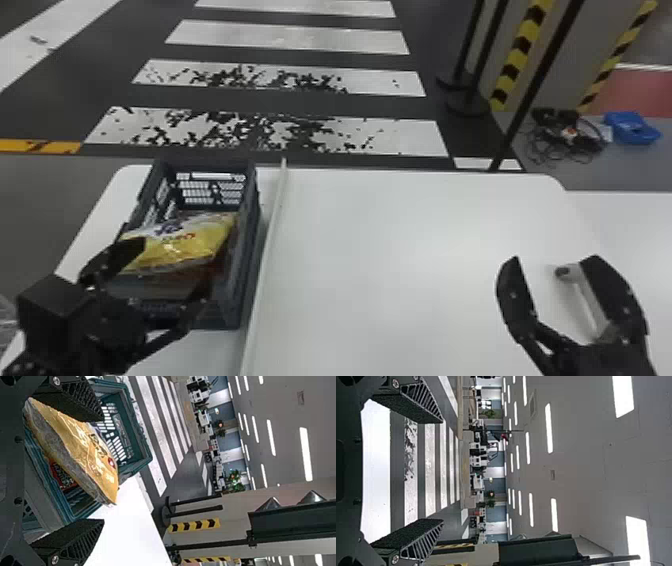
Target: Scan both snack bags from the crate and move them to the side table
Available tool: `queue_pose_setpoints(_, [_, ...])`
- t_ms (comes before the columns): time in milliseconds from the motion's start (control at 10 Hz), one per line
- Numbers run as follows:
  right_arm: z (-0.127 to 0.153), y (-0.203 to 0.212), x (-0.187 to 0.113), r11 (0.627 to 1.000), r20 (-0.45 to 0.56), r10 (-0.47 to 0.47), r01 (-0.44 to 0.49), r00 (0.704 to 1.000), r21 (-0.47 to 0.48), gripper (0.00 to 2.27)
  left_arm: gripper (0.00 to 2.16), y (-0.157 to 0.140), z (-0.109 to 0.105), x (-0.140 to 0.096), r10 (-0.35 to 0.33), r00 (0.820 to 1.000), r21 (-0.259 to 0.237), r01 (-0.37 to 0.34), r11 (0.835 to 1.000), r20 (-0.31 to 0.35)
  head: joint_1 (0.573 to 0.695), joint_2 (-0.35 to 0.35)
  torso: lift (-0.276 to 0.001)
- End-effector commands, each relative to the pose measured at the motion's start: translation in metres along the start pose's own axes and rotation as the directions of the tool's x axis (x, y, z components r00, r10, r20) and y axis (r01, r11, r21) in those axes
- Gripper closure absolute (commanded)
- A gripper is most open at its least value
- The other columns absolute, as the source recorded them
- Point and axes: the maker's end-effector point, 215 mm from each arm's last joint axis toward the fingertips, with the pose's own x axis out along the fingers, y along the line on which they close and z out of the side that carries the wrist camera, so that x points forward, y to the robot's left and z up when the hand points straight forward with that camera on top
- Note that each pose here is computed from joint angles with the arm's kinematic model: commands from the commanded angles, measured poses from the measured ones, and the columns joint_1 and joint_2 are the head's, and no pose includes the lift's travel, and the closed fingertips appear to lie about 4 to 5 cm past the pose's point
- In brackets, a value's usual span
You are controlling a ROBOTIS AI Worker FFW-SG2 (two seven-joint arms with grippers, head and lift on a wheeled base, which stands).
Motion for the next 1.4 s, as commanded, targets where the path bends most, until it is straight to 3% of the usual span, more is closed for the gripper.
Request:
queue_pose_setpoints(0, [0.0, 0.001, 0.0, 1.0, 0.003, 0.004, -0.004, 1.0, 0.003, 0.1, 0.09, 0.002, -0.006, 0.008, 0.004, 1.0, -0.008, -0.004, 1.0, -0.018, 0.695, -0.06, -0.095])
queue_pose_setpoints(500, [-0.002, -0.002, 0.001, 1.0, 0.008, 0.014, -0.014, 1.0, -0.002, 0.1, 0.11, -0.003, -0.009, 0.035, 0.022, 1.0, -0.049, -0.022, 0.999, 0.002, 0.695, -0.065, -0.095])
queue_pose_setpoints(600, [-0.001, -0.003, 0.001, 1.0, 0.01, 0.013, -0.013, 1.0, -0.003, 0.1, 0.31, -0.003, -0.005, 0.036, 0.022, 1.0, -0.048, -0.022, 0.999, 0.012, 0.695, -0.071, -0.095])
queue_pose_setpoints(700, [0.0, -0.003, 0.002, 1.0, 0.013, 0.015, -0.015, 1.0, -0.003, 0.1, 0.81, -0.002, -0.001, 0.036, 0.025, 0.999, -0.048, -0.024, 0.999, 0.026, 0.695, -0.073, -0.095])
queue_pose_setpoints(800, [-0.002, -0.003, 0.003, 1.0, 0.013, 0.013, -0.013, 1.0, -0.003, 0.1, 1.64, 0.001, 0.002, 0.036, 0.047, 0.998, -0.05, -0.045, 0.998, 0.031, 0.695, -0.077, -0.095])
queue_pose_setpoints(1000, [-0.005, -0.001, 0.002, 1.0, 0.007, 0.016, -0.016, 1.0, -0.001, 0.1, 1.99, 0.003, 0.003, 0.035, 0.046, 0.998, -0.045, -0.044, 0.998, 0.034, 0.695, -0.075, -0.095])
queue_pose_setpoints(1300, [0.0, -0.001, 0.001, 1.0, 0.024, 0.016, -0.016, 1.0, 0.001, 0.1, 2.14, 0.007, -0.007, 0.033, 0.053, 0.999, -0.068, -0.052, 0.996, 0.004, 0.695, -0.067, -0.095])
